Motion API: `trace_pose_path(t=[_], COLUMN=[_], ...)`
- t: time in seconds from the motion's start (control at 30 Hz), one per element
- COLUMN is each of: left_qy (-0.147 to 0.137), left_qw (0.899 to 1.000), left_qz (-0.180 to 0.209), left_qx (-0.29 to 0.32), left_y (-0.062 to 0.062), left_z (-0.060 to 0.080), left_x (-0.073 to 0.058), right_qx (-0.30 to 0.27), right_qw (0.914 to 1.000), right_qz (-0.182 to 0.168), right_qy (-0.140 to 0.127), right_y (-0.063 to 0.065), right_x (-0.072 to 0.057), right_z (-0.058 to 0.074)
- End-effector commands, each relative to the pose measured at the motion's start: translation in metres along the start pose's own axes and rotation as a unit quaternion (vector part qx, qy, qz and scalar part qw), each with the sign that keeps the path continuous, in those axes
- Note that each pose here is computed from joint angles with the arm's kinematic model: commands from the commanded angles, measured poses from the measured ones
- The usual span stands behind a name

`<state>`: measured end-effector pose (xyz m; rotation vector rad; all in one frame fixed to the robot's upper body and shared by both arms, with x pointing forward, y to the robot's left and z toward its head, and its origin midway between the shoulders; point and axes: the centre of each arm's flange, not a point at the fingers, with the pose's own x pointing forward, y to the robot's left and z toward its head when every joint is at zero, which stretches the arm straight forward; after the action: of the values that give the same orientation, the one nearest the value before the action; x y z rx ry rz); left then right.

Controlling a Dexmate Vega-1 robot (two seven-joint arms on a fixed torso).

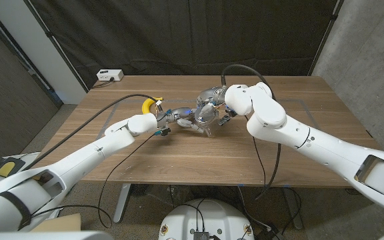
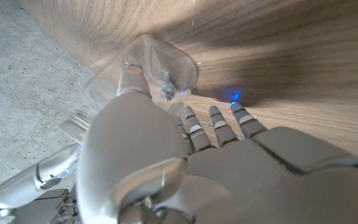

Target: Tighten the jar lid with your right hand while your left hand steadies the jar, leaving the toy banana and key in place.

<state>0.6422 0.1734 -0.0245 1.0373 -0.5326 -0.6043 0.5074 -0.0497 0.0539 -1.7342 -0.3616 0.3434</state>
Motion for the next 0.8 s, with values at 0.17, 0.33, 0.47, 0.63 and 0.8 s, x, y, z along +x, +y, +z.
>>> trace_pose_path(t=[0.17,0.33,0.47,0.63,0.8], left_qy=[0.003,0.004,0.003,0.007,0.013], left_qw=[1.000,1.000,1.000,1.000,1.000], left_qz=[-0.002,-0.004,-0.005,-0.004,-0.007], left_qx=[-0.002,-0.004,-0.009,-0.014,-0.018], left_y=[-0.002,-0.002,-0.002,-0.002,-0.002], left_z=[0.000,-0.001,-0.001,-0.003,-0.006], left_x=[-0.004,-0.004,-0.003,-0.004,-0.003], right_qx=[0.016,-0.019,-0.061,-0.045,-0.056], right_qw=[0.9994,0.9991,0.9978,0.9989,0.9982], right_qz=[0.030,0.036,0.026,0.009,0.015], right_qy=[0.006,0.004,0.011,0.011,0.018], right_y=[-0.013,-0.026,-0.035,-0.048,-0.054], right_x=[0.004,0.003,0.000,-0.009,-0.023], right_z=[-0.019,-0.017,-0.011,-0.018,-0.018])
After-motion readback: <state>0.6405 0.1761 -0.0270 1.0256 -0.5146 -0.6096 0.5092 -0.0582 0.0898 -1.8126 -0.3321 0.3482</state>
